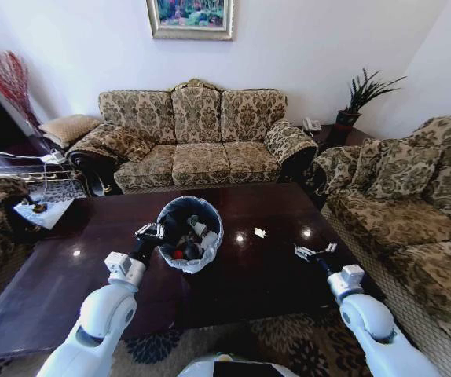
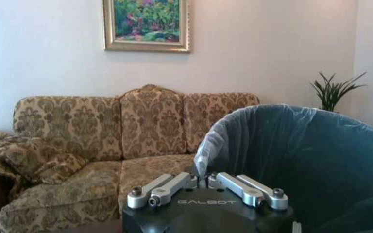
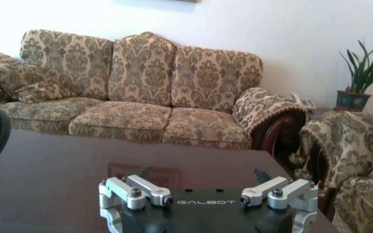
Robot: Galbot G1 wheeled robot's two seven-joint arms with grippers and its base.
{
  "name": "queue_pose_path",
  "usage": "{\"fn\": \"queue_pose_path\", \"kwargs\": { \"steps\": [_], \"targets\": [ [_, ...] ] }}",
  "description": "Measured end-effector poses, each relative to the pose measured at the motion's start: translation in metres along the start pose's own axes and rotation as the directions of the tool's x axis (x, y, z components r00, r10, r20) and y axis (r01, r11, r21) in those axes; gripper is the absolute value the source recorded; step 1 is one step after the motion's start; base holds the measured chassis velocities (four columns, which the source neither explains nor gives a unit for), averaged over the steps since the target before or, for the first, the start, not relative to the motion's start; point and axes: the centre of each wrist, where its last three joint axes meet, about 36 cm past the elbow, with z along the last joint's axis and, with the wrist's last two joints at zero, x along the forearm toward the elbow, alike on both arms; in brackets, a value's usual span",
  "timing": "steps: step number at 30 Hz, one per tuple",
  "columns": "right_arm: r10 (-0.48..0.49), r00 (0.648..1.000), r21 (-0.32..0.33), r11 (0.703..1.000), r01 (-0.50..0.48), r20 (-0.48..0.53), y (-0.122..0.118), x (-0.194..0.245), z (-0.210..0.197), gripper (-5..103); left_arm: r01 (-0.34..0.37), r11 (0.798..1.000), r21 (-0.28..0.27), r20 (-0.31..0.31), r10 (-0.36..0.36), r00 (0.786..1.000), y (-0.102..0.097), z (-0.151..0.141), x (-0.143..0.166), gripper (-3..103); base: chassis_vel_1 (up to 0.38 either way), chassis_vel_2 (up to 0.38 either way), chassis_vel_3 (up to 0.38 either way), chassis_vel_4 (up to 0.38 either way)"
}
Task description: Move to the front of the table and place the trash on the table into the trash bin.
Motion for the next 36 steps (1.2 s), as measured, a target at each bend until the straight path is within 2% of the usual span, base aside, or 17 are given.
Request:
{"fn": "queue_pose_path", "kwargs": {
  "steps": [12,15,23,36],
  "targets": [
    [-0.045,0.999,-0.01,0.999,0.045,-0.024,0.012,-0.015,0.009,100,-0.006,1.0,0.017,-0.021,0.006,1.0,-0.004,0.003,0.006,3,-0.084,0.086,0.084,-0.069],
    [-0.094,0.994,-0.058,0.994,0.091,-0.057,0.019,-0.035,0.025,100,0.003,1.0,0.019,-0.027,-0.003,1.0,-0.003,0.004,0.008,3,0.0,0.0,0.0,0.0],
    [-0.163,0.985,-0.053,0.986,0.16,-0.065,0.039,-0.086,0.058,100,0.038,0.999,-0.002,-0.054,-0.038,0.998,0.001,0.015,0.008,3,0.0,0.0,0.0,0.0],
    [-0.147,0.982,-0.105,0.985,0.134,-0.121,0.041,-0.149,0.102,100,0.058,0.998,-0.026,-0.068,-0.059,0.996,0.009,0.02,0.006,3,0.0,0.0,0.0,0.0]
  ]
}}
